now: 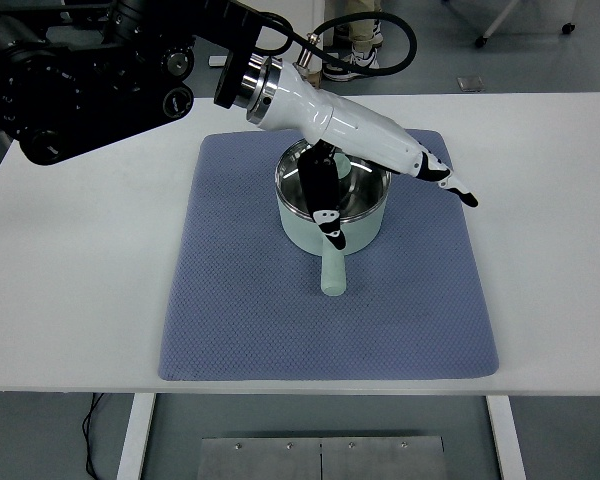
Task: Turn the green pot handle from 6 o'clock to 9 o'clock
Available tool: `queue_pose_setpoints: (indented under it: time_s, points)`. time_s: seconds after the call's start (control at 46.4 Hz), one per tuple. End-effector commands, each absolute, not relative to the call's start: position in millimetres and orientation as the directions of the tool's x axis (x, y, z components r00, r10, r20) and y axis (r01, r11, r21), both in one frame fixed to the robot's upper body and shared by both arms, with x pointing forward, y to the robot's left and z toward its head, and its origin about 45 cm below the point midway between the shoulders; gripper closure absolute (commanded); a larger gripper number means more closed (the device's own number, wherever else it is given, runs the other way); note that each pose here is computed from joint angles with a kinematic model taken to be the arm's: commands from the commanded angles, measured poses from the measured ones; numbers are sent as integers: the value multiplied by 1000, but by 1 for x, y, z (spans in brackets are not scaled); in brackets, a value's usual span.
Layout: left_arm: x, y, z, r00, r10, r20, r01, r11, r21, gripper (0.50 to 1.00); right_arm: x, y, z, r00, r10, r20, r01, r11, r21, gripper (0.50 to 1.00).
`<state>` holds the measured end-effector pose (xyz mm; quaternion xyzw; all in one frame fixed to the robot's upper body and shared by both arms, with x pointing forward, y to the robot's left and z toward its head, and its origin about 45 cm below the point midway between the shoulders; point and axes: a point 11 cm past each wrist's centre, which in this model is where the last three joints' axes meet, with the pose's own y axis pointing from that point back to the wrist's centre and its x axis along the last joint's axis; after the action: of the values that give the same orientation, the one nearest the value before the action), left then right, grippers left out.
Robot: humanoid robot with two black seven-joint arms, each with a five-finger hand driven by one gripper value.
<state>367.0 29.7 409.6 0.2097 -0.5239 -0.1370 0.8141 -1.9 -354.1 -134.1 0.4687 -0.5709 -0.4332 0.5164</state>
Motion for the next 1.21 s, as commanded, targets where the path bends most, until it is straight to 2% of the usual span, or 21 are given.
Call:
queue_pose_setpoints:
  time_s: [0.0,0.603,1.185]
  points:
    - [365,26,405,395,-480,783,10,855,519,500,-2,-354,-134,-28,-983,183,-88,185,979,500]
    - [346,7,380,295,-667,685,62,728,683,500,-2,-354,-134,-27,-983,183,-88,185,979,500]
    - [352,33,354,251,-789,561,17,583,812,500,-2,-354,-134,-28,-983,183,-88,185,979,500]
